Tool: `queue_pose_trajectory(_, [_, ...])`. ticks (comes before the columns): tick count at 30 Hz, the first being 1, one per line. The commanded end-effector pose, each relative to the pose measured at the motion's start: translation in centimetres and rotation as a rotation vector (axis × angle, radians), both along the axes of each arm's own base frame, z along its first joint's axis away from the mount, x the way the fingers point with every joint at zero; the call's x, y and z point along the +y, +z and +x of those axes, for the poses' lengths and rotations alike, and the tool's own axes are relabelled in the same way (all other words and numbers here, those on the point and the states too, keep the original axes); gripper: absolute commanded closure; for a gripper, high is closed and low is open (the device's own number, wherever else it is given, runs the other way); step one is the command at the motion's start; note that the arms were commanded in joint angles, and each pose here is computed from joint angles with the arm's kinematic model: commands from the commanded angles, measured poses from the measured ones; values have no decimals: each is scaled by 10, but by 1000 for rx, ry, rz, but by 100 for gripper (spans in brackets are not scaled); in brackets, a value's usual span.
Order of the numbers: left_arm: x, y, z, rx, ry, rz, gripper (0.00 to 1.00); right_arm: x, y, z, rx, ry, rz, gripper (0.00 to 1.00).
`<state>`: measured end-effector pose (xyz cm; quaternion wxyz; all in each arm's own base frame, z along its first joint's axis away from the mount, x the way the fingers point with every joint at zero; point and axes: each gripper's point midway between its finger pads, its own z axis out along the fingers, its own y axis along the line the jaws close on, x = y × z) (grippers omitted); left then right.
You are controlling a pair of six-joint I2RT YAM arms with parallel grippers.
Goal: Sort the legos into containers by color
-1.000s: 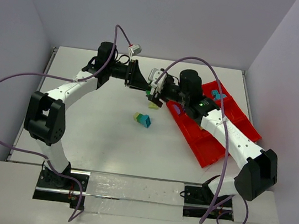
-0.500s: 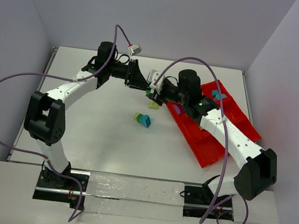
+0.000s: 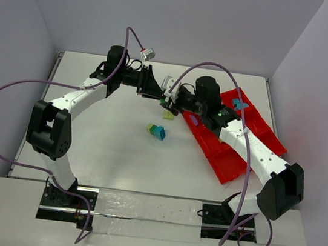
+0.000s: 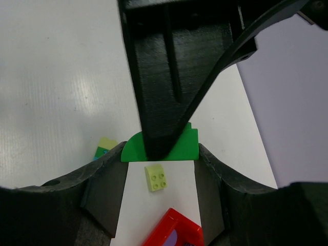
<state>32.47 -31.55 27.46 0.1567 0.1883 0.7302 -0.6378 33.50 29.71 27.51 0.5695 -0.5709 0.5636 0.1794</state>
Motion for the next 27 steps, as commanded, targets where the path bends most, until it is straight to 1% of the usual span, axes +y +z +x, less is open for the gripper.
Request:
queue_pose_trajectory(1, [-3, 18, -10, -67, -38, -16, 31, 2, 37, 6, -88, -23, 69, 73])
queue_pose_trajectory(4, [-4, 16, -10, -67, -40, -12, 15, 2, 37, 6, -89, -27, 71, 73])
queue_pose_trajectory(5, [-4, 16, -10, -66, -38, -11, 11, 2, 36, 7, -86, -30, 70, 73])
queue_pose_trajectory(8, [-4, 15, -9, -65, -36, -8, 7, 1, 35, 7, -81, -35, 68, 73])
queue_pose_trajectory(16, [6, 18, 3, -105, 15, 40, 3, -19, 23, 13, -44, -110, 66, 73])
queue_pose_trajectory(23, [46, 38, 24, -150, 123, 42, 2, -66, 4, 19, 9, -244, 66, 73])
queue_pose_trajectory(26, [63, 41, 34, -160, 177, 48, 2, -96, -1, 21, 55, -334, 107, 73])
queue_pose_trajectory(27, [67, 42, 37, -163, 192, 51, 2, -98, -1, 21, 57, -337, 114, 73])
